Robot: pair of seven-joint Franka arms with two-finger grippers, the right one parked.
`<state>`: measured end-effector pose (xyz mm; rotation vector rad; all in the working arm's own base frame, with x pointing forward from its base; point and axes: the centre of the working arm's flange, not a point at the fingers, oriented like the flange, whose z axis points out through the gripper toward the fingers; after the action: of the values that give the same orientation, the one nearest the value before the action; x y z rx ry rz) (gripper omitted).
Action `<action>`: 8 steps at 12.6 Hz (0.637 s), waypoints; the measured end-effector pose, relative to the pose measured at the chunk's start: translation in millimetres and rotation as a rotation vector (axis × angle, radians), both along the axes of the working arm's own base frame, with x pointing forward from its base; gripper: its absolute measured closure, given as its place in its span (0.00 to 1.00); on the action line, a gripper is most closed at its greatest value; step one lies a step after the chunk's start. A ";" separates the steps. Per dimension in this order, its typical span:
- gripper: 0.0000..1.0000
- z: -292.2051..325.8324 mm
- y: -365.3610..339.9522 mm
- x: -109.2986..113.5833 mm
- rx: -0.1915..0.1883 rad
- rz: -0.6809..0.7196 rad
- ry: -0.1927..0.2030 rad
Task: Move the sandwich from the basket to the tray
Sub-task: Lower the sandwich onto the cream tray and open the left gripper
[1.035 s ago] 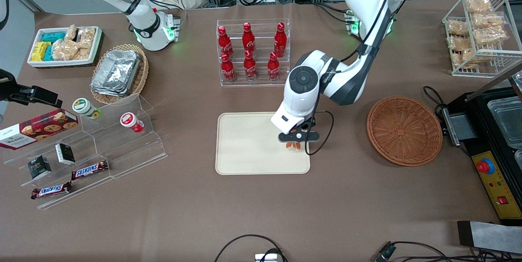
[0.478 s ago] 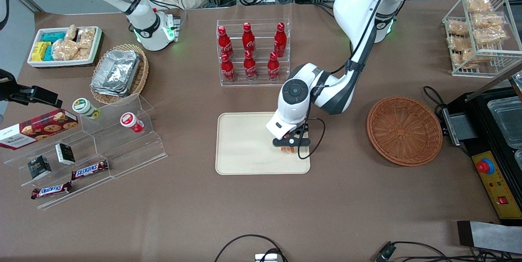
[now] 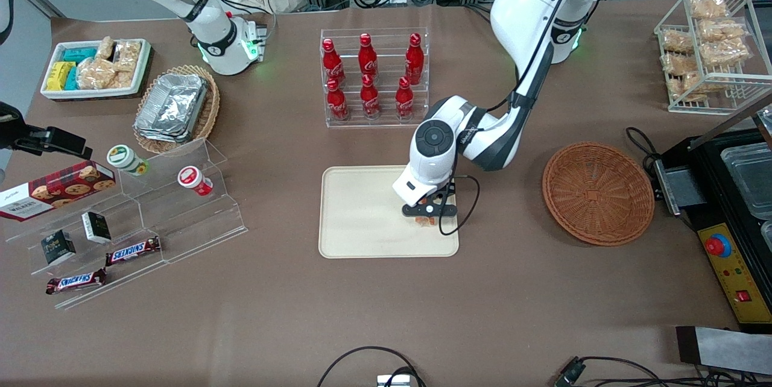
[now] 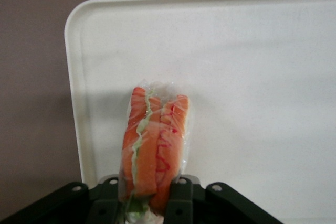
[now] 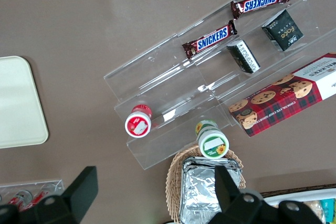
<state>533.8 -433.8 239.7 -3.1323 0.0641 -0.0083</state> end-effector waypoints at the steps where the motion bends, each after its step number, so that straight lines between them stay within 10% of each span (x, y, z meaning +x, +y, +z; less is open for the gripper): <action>1: 0.60 -2.5 -1.1 -1.3 0.002 -0.002 0.003; 5: 0.56 -5.8 -2.0 -2.7 0.005 -0.005 0.006; 8: 0.34 -5.9 -2.0 -2.9 0.006 -0.005 0.008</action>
<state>530.9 -435.8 233.8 -3.1259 0.0717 0.0037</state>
